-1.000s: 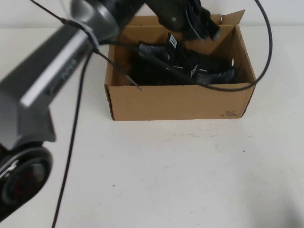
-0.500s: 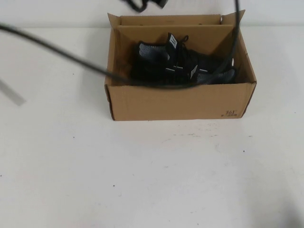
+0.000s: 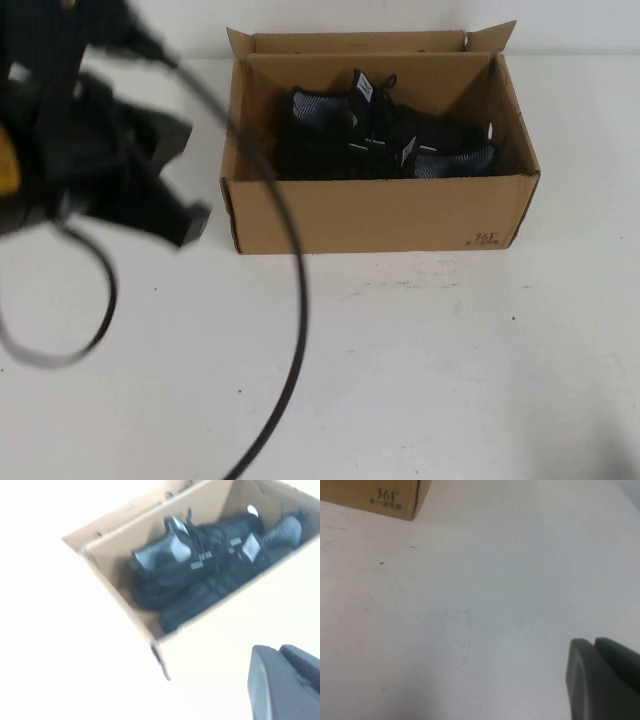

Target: Put shoes into padded shoe box

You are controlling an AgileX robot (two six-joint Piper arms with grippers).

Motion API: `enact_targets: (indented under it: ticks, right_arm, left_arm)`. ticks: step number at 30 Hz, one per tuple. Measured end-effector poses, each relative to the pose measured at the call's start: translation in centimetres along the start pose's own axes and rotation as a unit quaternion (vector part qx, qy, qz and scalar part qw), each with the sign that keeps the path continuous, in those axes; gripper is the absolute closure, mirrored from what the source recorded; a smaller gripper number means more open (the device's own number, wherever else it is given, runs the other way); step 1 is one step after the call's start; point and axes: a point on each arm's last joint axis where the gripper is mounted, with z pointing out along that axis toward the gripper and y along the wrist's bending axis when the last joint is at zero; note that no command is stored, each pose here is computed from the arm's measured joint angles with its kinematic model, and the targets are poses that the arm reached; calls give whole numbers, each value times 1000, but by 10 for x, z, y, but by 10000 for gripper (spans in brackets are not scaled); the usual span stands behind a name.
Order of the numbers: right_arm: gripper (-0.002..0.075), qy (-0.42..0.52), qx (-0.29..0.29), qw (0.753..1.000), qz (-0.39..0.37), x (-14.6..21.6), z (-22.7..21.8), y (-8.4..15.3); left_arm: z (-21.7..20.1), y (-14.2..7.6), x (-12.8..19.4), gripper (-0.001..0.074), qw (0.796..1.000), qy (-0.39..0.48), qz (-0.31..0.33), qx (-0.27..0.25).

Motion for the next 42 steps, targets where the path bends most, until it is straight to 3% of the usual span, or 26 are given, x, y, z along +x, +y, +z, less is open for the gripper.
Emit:
enact_targets:
  ticks: [7, 14, 21, 26, 33, 42]
  right_arm:
    - [735, 0, 0, 1000, 0, 0, 0, 0]
    - [735, 0, 0, 1000, 0, 0, 0, 0]
    - [735, 0, 0, 1000, 0, 0, 0, 0]
    - [735, 0, 0, 1000, 0, 0, 0, 0]
    - [735, 0, 0, 1000, 0, 0, 0, 0]
    - [735, 0, 0, 1000, 0, 0, 0, 0]
  left_arm:
    - [-4, -5, 44, 737, 1000, 28, 10, 5]
    - [-2, -5, 46, 738, 1000, 27, 11, 7]
    - [1, -11, 46, 738, 999, -37, 13, 26]
    - [-5, -17, 74, 738, 991, -124, 35, 49]
    - [-26, -1, 136, 738, 968, -245, 20, -44]
    - [-53, 4, 214, 738, 941, -291, -43, -166]
